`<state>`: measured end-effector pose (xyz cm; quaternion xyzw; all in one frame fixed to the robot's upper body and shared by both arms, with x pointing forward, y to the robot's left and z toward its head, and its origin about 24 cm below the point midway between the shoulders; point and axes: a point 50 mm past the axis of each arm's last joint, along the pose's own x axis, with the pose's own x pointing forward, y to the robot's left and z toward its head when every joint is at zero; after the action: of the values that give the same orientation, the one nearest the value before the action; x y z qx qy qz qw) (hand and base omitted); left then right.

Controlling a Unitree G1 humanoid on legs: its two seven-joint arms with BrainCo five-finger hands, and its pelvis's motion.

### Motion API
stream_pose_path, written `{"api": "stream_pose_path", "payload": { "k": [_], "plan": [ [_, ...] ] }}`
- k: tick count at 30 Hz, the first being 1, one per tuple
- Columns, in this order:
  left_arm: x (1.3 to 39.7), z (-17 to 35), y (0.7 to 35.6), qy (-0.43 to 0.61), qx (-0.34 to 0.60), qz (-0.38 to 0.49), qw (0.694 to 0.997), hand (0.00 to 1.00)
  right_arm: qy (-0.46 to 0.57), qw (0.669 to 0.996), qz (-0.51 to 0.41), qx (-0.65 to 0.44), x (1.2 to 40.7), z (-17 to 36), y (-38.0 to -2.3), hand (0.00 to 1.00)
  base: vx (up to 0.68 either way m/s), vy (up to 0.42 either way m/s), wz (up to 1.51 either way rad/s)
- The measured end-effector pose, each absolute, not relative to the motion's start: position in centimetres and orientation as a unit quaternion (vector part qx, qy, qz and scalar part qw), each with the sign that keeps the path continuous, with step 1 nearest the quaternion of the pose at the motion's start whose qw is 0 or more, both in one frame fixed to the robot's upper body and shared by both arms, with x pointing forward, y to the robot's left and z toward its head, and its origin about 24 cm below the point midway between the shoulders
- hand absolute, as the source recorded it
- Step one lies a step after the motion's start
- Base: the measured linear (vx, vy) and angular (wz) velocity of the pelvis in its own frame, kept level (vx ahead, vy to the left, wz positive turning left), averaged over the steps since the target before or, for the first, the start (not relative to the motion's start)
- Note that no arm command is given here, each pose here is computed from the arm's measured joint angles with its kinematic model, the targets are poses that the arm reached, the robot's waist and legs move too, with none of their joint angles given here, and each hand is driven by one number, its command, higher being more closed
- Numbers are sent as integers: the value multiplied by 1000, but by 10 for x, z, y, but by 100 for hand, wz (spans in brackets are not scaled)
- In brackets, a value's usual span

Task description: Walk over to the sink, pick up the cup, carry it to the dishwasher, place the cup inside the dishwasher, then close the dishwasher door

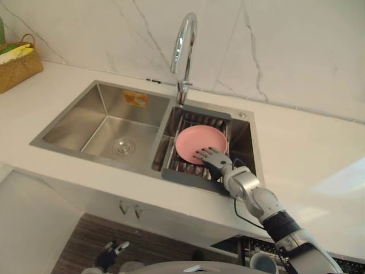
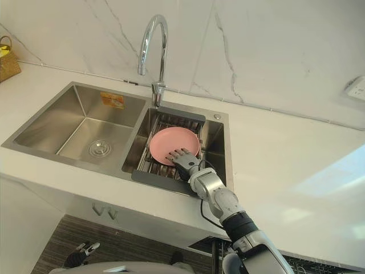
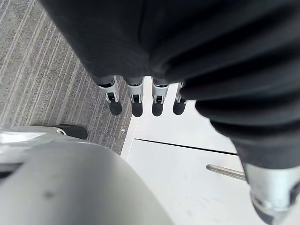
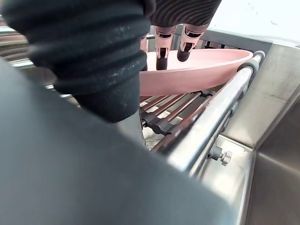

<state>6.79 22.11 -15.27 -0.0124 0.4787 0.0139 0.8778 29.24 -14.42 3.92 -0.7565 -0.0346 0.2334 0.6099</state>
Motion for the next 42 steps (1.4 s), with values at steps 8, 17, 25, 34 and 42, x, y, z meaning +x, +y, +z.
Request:
{"api": "stream_pose_path", "payload": {
  "k": [8,17,25,34,42],
  "plan": [
    [69,-153,221,479,-13,14,877,0,-64,603,168,-777,302,46,-149,100,0,0,0],
    [69,-152,222,480,-12,15,877,0,-95,624,121,-766,304,50,-155,100,0,0,0],
    [65,-153,223,481,-12,22,877,0,-160,675,52,-718,306,88,-162,100,0,0,-1],
    [61,-153,223,479,-11,25,877,0,-219,687,4,-693,302,115,-170,100,-13,5,-7],
    [60,-152,222,475,-8,25,880,0,-214,691,-17,-690,298,121,-185,100,1,3,-1]
  ]
}}
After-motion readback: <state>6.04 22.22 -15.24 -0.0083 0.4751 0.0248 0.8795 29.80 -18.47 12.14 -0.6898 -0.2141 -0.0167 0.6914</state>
